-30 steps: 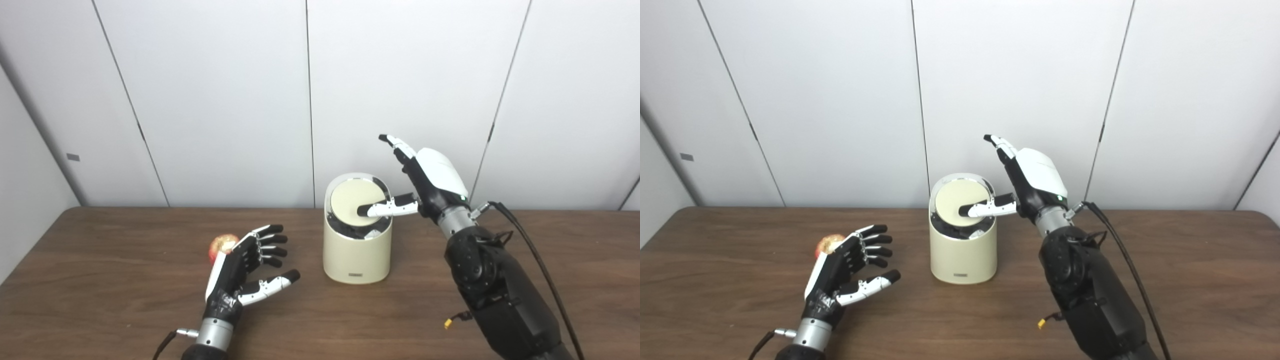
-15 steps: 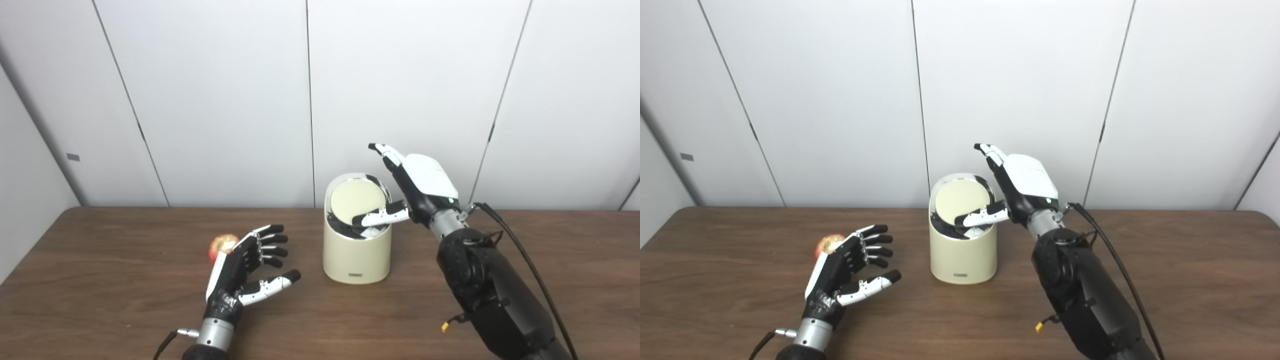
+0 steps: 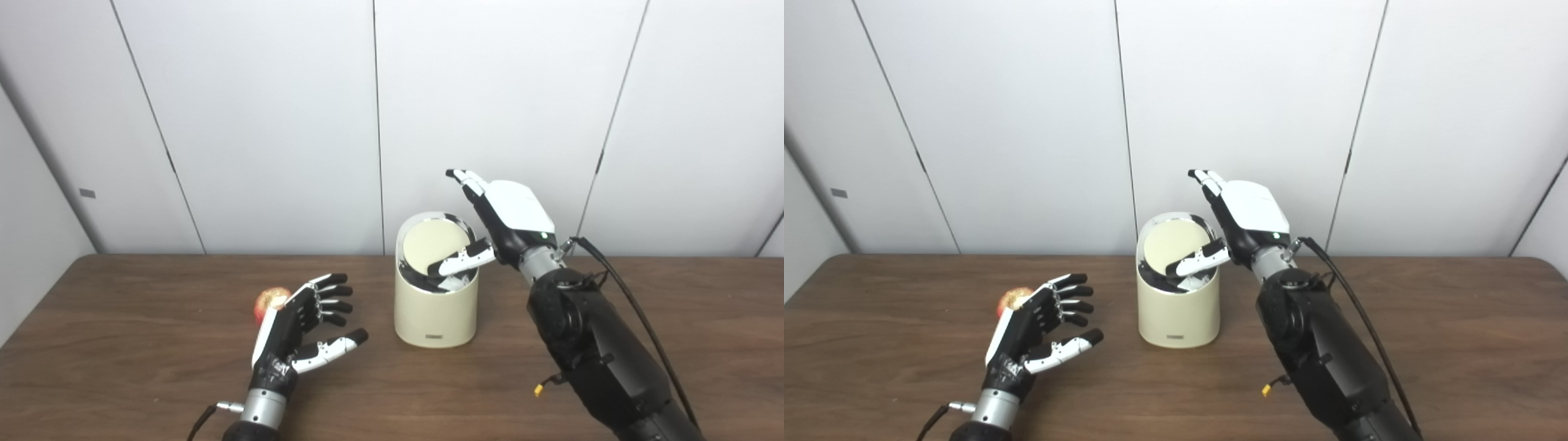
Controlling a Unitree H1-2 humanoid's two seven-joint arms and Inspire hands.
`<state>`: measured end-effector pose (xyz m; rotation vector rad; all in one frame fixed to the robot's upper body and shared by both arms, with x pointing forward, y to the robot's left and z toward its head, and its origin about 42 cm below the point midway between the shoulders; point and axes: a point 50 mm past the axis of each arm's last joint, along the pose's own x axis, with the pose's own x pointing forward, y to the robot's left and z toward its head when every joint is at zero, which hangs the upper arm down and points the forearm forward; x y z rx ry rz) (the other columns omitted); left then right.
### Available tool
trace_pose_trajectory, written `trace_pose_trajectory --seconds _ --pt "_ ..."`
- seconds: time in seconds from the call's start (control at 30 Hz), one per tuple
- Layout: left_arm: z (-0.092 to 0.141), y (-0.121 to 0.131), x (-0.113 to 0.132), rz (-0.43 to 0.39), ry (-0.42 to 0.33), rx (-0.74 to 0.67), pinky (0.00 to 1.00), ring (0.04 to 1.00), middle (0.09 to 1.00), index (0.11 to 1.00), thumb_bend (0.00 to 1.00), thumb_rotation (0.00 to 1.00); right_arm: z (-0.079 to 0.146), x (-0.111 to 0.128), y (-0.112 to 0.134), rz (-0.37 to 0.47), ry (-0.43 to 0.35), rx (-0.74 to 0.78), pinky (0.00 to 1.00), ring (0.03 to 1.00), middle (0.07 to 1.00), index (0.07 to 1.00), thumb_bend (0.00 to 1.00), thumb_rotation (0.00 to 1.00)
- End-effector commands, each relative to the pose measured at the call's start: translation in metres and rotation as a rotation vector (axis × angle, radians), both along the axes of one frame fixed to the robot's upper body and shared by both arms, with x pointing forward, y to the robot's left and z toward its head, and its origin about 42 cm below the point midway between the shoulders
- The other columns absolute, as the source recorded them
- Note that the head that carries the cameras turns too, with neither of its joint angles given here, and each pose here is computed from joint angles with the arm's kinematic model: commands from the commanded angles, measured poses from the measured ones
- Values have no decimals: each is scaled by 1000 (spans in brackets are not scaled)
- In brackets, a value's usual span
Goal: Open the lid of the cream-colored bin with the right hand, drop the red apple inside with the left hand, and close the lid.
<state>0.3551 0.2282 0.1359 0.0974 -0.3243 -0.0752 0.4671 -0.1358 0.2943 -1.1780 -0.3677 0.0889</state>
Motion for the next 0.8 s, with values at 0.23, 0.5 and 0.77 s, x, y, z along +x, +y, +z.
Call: trace_pose_trajectory --seconds 0.23,0.5,0.77 --pt "22 -1 4 -9 -82 6 567 646 719 774 764 110 19 10 5 -86 123 64 643 850 936 917 893 354" --pt "22 2 5 -3 -82 5 555 637 717 778 764 110 15 7 4 -63 139 59 687 875 950 922 882 308" --pt "22 1 6 -4 -83 12 556 634 714 772 756 96 18 4 3 -46 98 68 730 887 953 925 897 327"
